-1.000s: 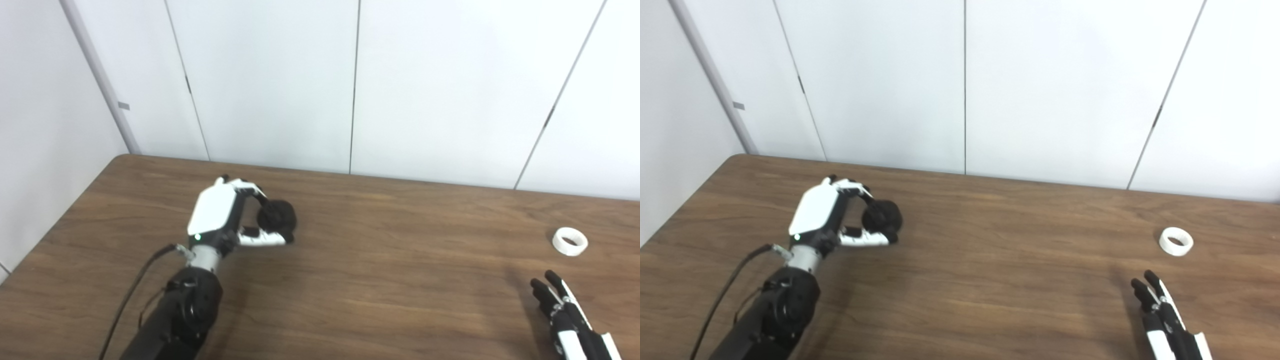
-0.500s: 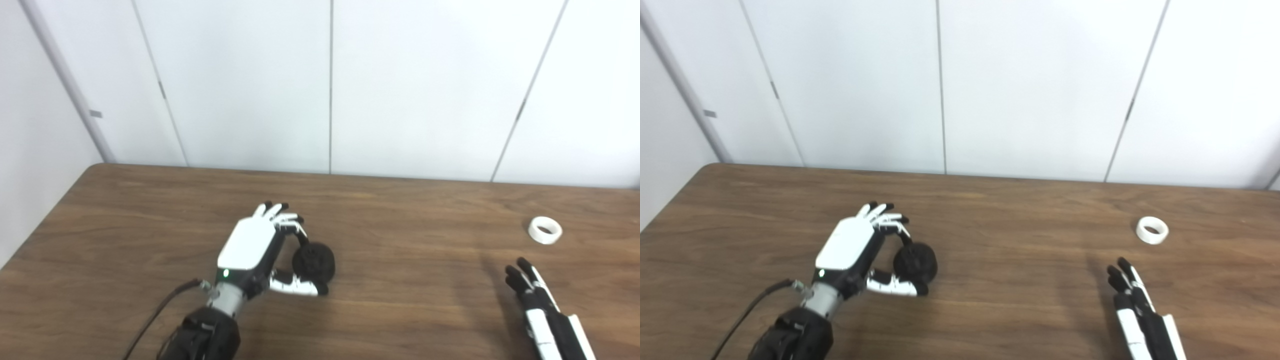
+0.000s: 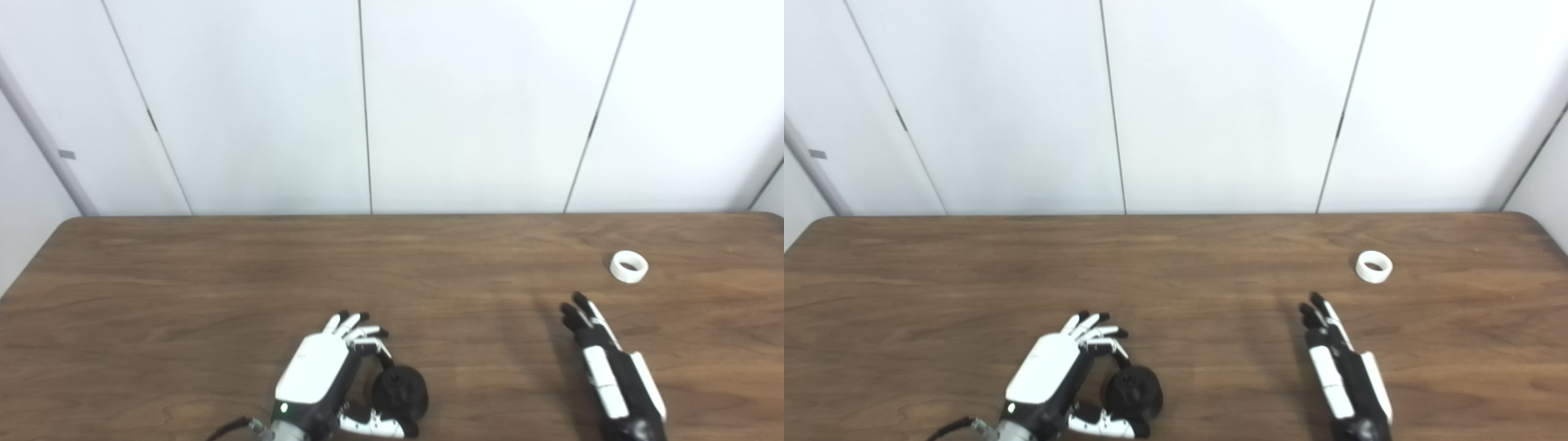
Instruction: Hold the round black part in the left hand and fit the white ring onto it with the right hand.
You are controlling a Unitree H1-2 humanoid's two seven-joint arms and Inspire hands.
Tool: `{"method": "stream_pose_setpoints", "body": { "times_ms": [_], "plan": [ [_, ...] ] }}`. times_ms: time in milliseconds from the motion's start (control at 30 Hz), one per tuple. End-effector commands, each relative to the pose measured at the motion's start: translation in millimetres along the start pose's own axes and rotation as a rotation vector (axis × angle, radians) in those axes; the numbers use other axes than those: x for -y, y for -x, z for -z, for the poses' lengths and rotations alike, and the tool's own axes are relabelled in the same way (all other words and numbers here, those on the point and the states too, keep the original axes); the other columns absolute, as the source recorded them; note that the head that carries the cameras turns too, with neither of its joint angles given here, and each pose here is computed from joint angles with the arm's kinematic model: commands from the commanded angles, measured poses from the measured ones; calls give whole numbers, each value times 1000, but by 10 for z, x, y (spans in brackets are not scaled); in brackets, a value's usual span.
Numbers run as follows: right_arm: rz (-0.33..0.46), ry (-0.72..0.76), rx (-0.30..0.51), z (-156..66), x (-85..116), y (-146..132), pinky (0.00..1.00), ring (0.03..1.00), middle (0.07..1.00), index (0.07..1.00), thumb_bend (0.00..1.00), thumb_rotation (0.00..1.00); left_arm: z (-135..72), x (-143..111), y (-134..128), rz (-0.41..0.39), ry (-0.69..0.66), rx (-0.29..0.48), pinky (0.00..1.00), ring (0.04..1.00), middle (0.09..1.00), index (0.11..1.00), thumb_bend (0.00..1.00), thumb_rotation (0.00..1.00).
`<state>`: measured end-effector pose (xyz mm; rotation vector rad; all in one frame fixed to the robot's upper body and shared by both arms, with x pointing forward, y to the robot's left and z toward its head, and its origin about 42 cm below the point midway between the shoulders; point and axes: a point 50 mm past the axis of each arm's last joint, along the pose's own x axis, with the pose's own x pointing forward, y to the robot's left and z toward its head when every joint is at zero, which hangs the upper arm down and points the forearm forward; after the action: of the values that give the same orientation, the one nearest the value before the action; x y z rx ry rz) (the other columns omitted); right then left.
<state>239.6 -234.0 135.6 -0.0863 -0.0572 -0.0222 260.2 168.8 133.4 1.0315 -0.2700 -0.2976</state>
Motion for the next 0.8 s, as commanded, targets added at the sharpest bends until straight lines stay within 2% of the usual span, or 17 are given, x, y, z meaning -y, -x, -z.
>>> {"method": "stream_pose_setpoints", "body": {
  "times_ms": [0, 433, 767],
  "plan": [
    [11, -19, 66, -183, -69, -46, 1000, 940, 919, 951, 578, 908, -60, -86, -26, -39, -18, 37, 1000, 944, 819, 484, 523, 51],
    [19, -15, 68, -282, -45, -42, 1000, 945, 914, 943, 545, 920, -14, 130, 110, -35, -21, 9, 1000, 937, 817, 484, 524, 53],
    [27, 28, 47, -345, 110, -64, 998, 951, 919, 918, 542, 897, 12, 201, 141, -32, -35, 5, 1000, 936, 815, 485, 524, 52]
  ]
}}
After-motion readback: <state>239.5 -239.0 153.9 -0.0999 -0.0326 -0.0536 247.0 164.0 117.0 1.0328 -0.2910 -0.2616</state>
